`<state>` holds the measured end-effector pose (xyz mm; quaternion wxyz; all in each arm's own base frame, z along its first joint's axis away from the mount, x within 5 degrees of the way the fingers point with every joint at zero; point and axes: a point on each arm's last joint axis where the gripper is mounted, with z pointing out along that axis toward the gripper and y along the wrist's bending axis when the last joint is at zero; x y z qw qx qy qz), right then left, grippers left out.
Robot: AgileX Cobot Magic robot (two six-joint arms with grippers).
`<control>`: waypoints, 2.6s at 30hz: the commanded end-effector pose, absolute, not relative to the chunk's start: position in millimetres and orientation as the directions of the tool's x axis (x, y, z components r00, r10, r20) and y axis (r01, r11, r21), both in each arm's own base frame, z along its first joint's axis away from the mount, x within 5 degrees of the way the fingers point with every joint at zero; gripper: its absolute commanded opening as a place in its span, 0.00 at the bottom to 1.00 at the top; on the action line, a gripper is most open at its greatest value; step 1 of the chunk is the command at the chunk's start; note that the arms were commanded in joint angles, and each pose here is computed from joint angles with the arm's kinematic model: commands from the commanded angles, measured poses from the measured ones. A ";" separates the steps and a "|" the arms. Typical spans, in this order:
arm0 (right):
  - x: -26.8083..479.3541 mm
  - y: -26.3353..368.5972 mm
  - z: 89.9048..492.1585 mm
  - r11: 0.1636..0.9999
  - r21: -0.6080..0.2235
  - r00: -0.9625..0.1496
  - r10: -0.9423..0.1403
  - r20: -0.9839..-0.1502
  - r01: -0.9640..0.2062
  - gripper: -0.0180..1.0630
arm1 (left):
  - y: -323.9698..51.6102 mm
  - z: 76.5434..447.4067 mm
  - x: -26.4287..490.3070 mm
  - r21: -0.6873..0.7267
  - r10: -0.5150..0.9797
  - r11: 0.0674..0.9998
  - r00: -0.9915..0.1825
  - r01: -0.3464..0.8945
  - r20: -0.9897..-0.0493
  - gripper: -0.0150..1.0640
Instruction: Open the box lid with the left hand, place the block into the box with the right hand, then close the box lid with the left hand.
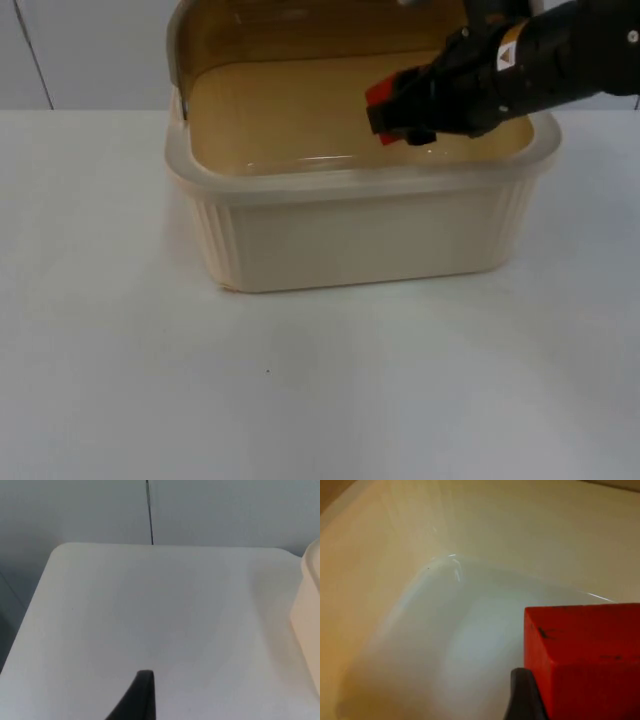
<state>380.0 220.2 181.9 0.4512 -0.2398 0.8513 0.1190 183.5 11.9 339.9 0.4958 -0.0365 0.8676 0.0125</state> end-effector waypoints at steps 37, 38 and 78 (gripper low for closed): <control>387.7 223.0 176.0 0.862 -0.007 -0.493 -0.296 -0.818 -0.506 0.99 | 12.2 336.3 182.2 0.015 -0.027 0.997 -0.532 -0.074 -0.847 0.98; 387.1 222.5 177.9 0.863 -0.008 -0.495 -0.297 -0.816 -0.505 0.99 | 12.2 336.3 182.2 0.015 -0.027 0.997 -0.532 -0.074 -0.847 0.98; 229.3 144.3 356.3 0.857 -0.049 -0.388 -0.283 -0.877 -0.513 0.99 | 10.7 337.8 183.3 -0.020 -0.055 0.997 -0.513 -0.074 -0.857 0.98</control>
